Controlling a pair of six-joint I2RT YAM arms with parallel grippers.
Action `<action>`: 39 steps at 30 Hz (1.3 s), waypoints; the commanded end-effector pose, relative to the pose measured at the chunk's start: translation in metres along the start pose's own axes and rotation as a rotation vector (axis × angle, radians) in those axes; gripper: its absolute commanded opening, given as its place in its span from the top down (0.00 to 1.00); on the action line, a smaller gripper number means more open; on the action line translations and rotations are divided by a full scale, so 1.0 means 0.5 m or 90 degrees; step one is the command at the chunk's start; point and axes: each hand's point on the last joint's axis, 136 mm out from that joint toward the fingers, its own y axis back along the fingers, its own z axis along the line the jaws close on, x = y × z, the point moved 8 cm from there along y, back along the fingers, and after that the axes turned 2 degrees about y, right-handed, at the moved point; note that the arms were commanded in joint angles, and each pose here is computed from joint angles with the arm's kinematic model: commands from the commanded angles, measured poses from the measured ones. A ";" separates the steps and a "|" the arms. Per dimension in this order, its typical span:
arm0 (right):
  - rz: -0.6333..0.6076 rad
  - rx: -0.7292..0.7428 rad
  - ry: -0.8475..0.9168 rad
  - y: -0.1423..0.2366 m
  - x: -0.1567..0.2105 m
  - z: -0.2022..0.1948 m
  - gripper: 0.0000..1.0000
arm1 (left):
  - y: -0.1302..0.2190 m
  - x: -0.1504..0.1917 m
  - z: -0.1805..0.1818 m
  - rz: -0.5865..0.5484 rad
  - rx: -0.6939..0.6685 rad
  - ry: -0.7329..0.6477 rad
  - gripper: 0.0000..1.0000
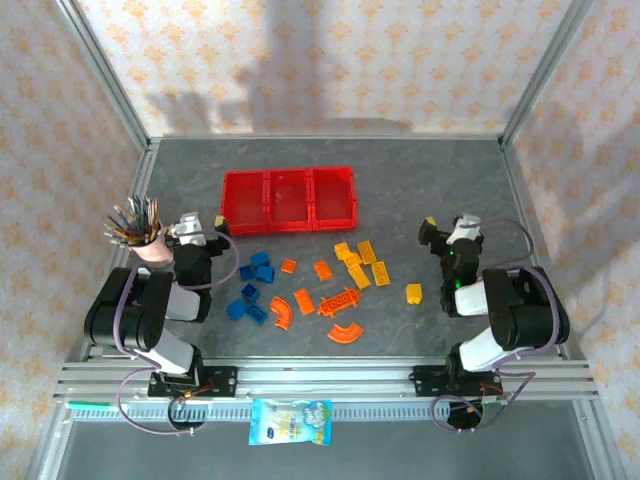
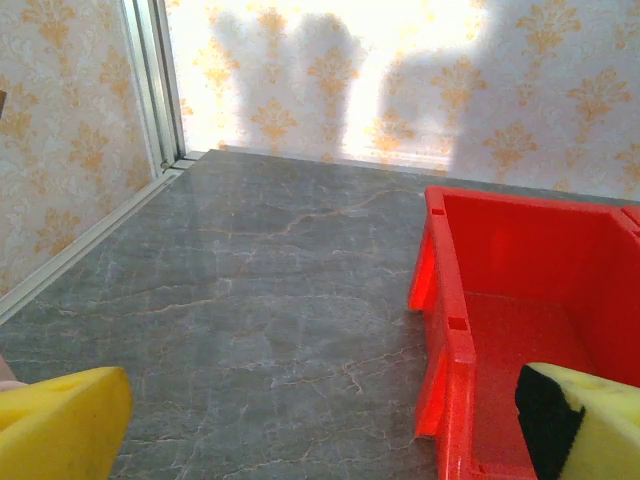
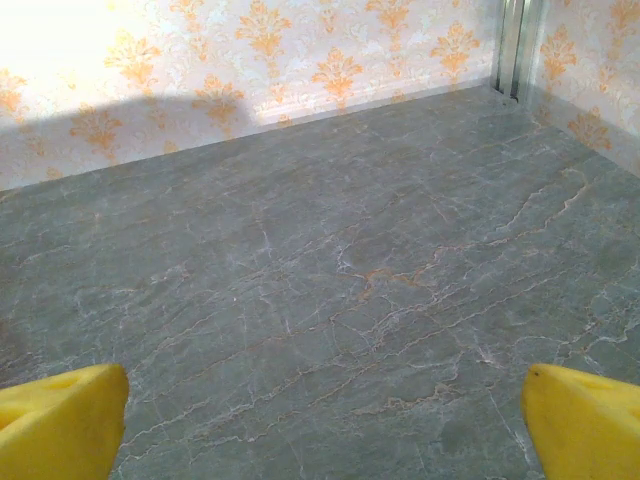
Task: Sort the legos into containers by color
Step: Pick up the lego from the middle-left of the table.
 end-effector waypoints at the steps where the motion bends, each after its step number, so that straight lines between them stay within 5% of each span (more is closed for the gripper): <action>1: -0.039 -0.008 0.005 -0.002 -0.026 0.004 0.00 | -0.002 -0.018 -0.011 -0.028 0.021 -0.001 0.00; 39: -0.040 -0.008 0.004 -0.001 -0.026 0.004 0.00 | -0.002 -0.021 0.006 -0.037 -0.033 0.023 0.00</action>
